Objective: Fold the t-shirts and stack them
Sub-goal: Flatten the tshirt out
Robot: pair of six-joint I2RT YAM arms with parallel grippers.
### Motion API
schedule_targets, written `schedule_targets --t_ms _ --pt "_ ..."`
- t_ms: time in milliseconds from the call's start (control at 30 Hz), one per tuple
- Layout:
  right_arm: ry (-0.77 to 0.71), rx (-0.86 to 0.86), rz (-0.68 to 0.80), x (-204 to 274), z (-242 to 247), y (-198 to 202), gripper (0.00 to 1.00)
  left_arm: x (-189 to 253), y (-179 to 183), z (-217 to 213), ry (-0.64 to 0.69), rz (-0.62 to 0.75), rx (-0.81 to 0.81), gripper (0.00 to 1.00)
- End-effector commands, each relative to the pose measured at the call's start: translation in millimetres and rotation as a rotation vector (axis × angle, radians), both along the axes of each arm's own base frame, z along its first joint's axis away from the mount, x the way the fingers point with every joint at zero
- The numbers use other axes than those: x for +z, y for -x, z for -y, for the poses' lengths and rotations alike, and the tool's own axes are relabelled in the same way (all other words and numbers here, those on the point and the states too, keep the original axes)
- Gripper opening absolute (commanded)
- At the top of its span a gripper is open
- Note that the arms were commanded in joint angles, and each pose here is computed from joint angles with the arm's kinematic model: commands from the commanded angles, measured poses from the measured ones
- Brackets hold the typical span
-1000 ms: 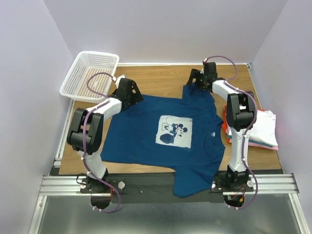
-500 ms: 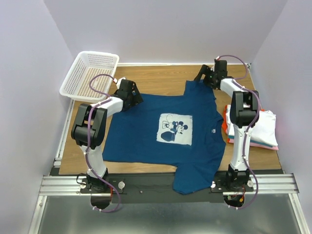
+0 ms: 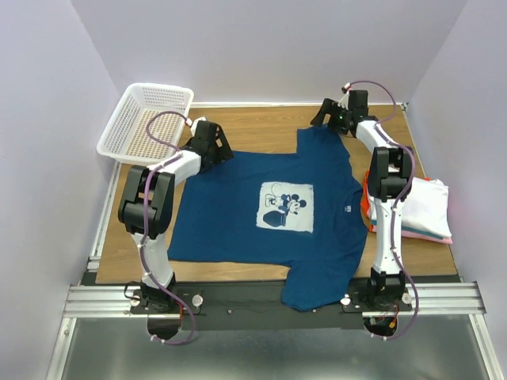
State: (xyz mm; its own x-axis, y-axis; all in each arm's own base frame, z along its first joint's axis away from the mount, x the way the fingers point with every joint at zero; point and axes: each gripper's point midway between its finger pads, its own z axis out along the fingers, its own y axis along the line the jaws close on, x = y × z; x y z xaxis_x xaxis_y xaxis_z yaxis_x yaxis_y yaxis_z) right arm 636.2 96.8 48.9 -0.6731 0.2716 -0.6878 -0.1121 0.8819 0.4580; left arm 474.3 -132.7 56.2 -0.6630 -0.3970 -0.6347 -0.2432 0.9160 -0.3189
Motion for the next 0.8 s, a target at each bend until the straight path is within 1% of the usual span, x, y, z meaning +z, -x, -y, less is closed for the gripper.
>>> schedule_targets --t_ms 0,100,133,167,200,233,267,300,333,367,400,433,467,500,533,633,700,767 --pt "0.004 0.038 -0.073 -6.0 -0.9 8.4 1.0 16.3 -8.1 -0.7 -0.015 0.015 -0.027 0.98" --pt "0.047 0.015 -0.048 26.7 5.6 12.6 1.0 41.9 -6.2 -1.4 -0.008 0.059 -0.026 0.98" --pt "0.085 0.019 -0.012 57.3 8.1 18.4 1.0 51.9 -1.9 -2.1 -0.007 0.076 -0.028 0.98" --pt "0.144 -0.019 -0.034 54.9 16.5 28.0 1.0 54.9 1.6 -2.7 -0.013 0.079 -0.036 0.98" --pt "0.185 -0.033 -0.043 59.0 14.8 37.5 1.0 56.2 6.4 -3.9 -0.019 0.076 -0.039 0.98" --pt "0.218 -0.063 -0.01 90.7 19.0 50.9 1.0 57.5 14.7 -7.0 -0.022 0.07 -0.033 0.98" --pt "0.247 -0.095 -0.02 93.3 23.0 61.8 1.0 55.6 20.1 -8.7 -0.024 0.062 -0.031 0.98" --pt "0.299 -0.13 -0.089 71.3 29.5 87.0 1.0 54.6 25.5 -11.1 -0.03 0.057 -0.029 0.98" --pt "0.31 -0.137 -0.109 68.7 31.0 101.8 1.0 52.1 30.8 -12.8 -0.031 0.049 -0.026 0.98" --pt "0.309 -0.194 -0.085 91.5 37.2 115.5 1.0 47.2 42.0 -16.7 -0.035 0.037 -0.021 0.98" --pt "0.311 -0.201 -0.116 83.4 35.8 132.3 1.0 46.3 46.0 -16.5 -0.032 0.037 -0.028 0.98" --pt "0.321 -0.201 -0.194 55.9 37.1 160.1 1.0 36.4 55.1 -18.1 -0.037 0.015 -0.033 0.98" --pt "0.309 -0.223 -0.188 64.3 34.8 174.7 1.0 38.9 58.2 -18.1 -0.03 0.021 -0.034 0.98" --pt "0.313 -0.228 -0.204 58.2 33.5 186.2 1.0 37.3 59.9 -17.4 -0.031 0.024 -0.04 0.98" --pt "0.32 -0.23 -0.246 38.4 35.1 204.5 1.0 30.3 65.1 -19.4 -0.035 0.009 -0.041 0.98" --pt "0.314 -0.198 -0.256 26.4 29.9 214.4 1.0 20.0 67.1 -15.8 -0.028 -0.006 -0.062 0.98" --pt "0.335 -0.185 -0.28 14.1 30.8 210.7 1.0 8.0 65.4 -12.3 -0.023 -0.03 -0.075 0.98" --pt "0.333 -0.17 -0.273 12.8 27.4 199.5 1.0 -2.5 61.5 -10.4 -0.022 -0.053 -0.077 0.98"
